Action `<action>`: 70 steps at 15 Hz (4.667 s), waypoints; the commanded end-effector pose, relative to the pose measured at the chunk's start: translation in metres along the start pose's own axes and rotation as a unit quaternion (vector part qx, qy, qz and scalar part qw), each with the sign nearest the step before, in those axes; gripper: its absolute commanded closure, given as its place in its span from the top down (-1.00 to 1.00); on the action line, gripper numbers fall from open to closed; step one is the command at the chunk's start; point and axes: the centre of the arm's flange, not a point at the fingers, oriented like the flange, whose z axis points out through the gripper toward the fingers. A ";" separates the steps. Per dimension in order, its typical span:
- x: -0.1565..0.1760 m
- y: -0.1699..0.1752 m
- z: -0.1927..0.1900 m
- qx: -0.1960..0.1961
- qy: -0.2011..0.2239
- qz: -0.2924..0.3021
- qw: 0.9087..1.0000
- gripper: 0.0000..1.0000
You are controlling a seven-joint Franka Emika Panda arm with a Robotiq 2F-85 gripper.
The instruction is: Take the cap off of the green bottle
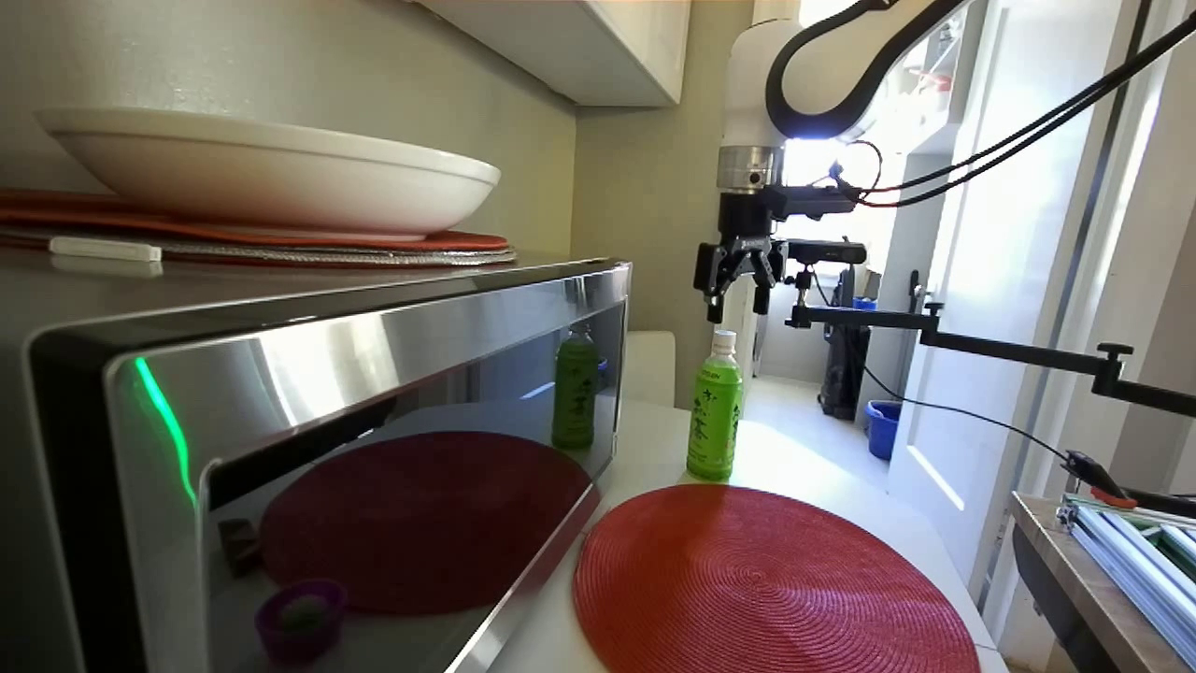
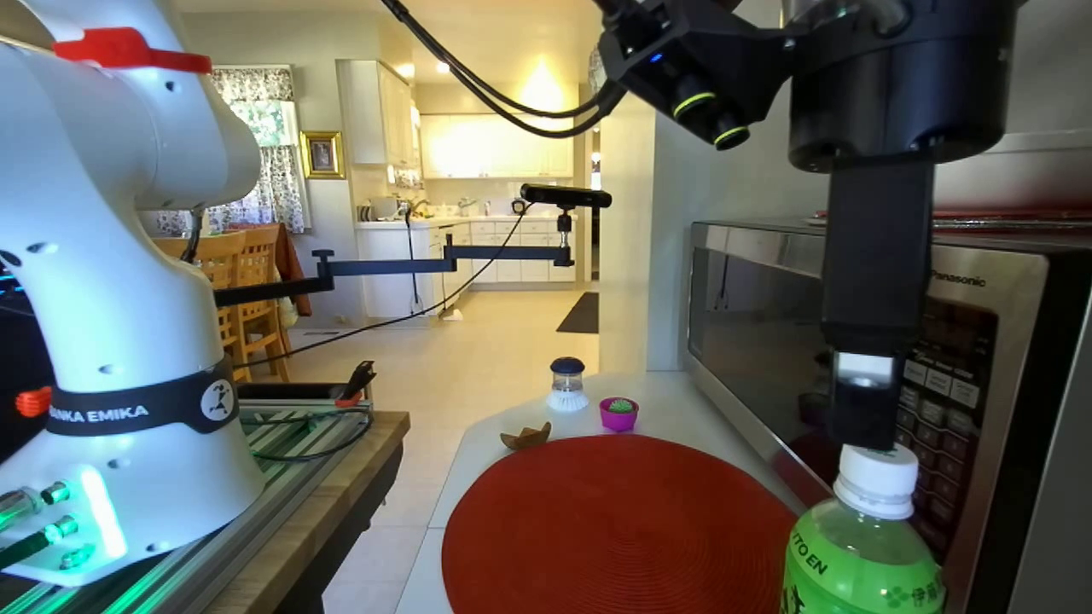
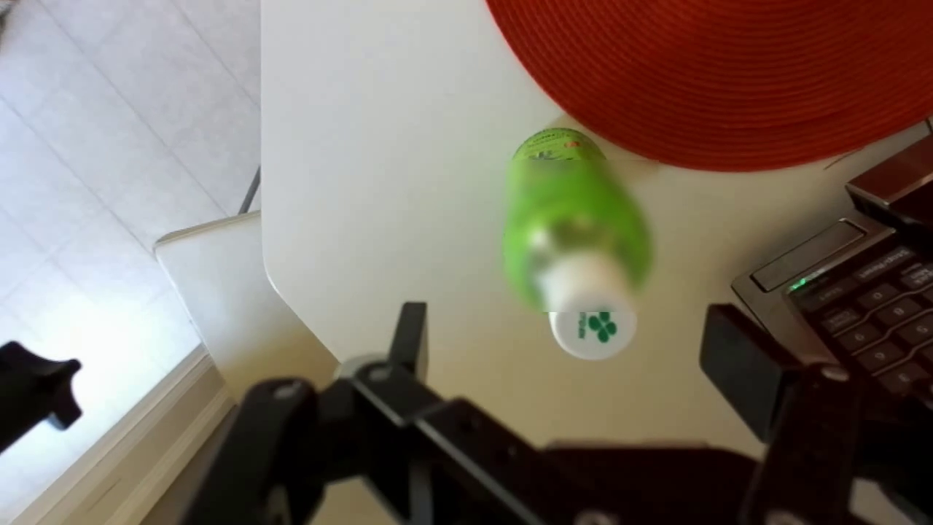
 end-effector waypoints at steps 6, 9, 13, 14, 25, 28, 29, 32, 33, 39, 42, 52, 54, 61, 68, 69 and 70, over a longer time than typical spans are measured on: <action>0.006 0.002 0.006 0.040 -0.020 0.002 0.999 0.63; 0.006 0.003 0.007 0.042 -0.018 0.001 0.999 0.49; 0.007 0.004 0.008 0.039 -0.013 0.000 0.999 0.40; 0.008 0.004 0.009 0.040 -0.011 -0.001 0.999 0.40; 0.012 0.005 0.019 0.041 -0.001 -0.008 0.999 0.33; 0.012 0.006 0.020 0.040 0.000 -0.009 0.999 0.21; 0.012 0.006 0.019 0.040 -0.001 -0.010 0.999 0.10; 0.011 0.006 0.019 0.040 0.000 -0.011 0.999 -0.11; 0.011 0.006 0.018 0.041 -0.001 -0.012 0.999 -0.06; 0.009 0.006 0.018 0.041 0.000 -0.015 0.999 -0.33; 0.008 0.005 0.017 0.041 0.001 -0.017 0.999 -0.69; 0.007 0.005 0.015 0.082 0.031 -0.145 0.986 -0.82; 0.004 0.004 0.016 0.093 0.029 -0.187 0.978 -0.82; 0.000 0.009 0.018 0.144 0.039 -0.339 0.929 -0.82; -0.005 0.007 0.020 0.126 0.065 -0.436 0.889 -0.82; -0.006 0.007 0.021 0.128 0.066 -0.452 0.880 -0.82; -0.006 0.005 0.022 0.132 0.066 -0.474 0.868 -0.82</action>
